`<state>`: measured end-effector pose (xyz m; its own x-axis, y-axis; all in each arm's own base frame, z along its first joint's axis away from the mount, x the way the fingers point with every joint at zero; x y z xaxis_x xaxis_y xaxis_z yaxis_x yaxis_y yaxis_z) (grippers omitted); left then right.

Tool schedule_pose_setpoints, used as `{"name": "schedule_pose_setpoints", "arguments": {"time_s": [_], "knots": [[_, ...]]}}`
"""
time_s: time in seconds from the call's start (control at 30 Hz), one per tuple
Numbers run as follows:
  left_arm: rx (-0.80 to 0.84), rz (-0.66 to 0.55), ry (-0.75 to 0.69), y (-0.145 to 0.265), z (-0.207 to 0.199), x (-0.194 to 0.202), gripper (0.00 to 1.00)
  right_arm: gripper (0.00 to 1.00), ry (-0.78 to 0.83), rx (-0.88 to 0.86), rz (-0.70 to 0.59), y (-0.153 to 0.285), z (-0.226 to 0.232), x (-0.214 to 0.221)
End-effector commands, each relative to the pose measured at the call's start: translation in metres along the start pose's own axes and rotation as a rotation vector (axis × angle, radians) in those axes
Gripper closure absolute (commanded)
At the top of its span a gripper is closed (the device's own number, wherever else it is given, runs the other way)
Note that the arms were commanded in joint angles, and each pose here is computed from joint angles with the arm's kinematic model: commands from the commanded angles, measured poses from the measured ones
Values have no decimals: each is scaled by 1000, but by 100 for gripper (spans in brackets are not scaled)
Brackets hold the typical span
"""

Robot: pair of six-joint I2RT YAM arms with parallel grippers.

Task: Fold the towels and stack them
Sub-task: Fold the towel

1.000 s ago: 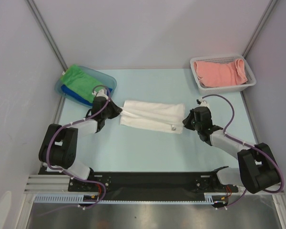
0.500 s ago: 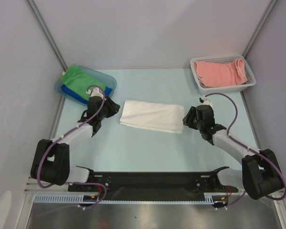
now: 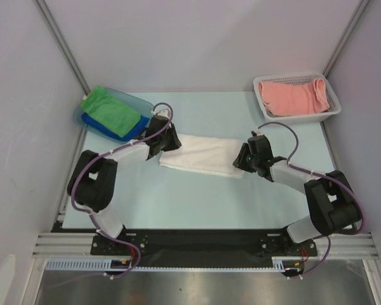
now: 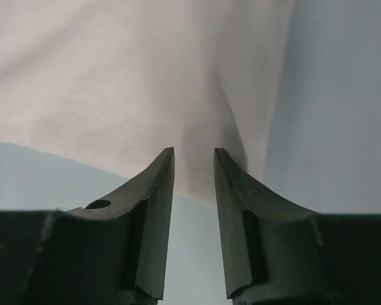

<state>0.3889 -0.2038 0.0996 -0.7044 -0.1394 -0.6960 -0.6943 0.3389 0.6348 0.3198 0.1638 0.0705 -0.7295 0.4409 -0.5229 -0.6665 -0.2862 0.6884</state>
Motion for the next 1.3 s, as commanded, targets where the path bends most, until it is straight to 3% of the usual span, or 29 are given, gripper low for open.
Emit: {"name": "schedule_pose_setpoints", "arguments": {"time_s": [0.0,0.2,0.4,0.6,0.7,0.93,1.27], "knots": [[-143,82,-37,-20,29,11,69,64,-74,65,59,-1,-33,25],[-235,131,-11,-36,51,16,69,63,-90,126,67,14,-63,43],[-229,93,-16,-29,49,3,64,61,-82,84,-3,35,-49,16],[-154,64,-51,-12,30,-10,62,45,-94,106,-95,45,-54,-29],[-92,63,-84,-4,8,-17,62,36,-77,129,-65,25,-57,-35],[10,54,-94,11,-21,-14,62,20,-59,3,12,-9,-44,-32],[95,20,-86,36,-50,-16,62,23,-4,122,62,-28,-46,-4]]}}
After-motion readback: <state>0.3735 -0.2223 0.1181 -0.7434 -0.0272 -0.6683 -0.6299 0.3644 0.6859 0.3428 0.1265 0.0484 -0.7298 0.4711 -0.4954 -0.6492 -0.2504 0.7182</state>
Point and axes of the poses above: each gripper's point midway between its finger pads, its own y axis back along the fingers, its own z axis along the line the jaws close on, x = y × z, the point moved 2 cm from there along y, back along the fingers, and after that the axes turned 6 degrees about -y, right-handed, at the moved point
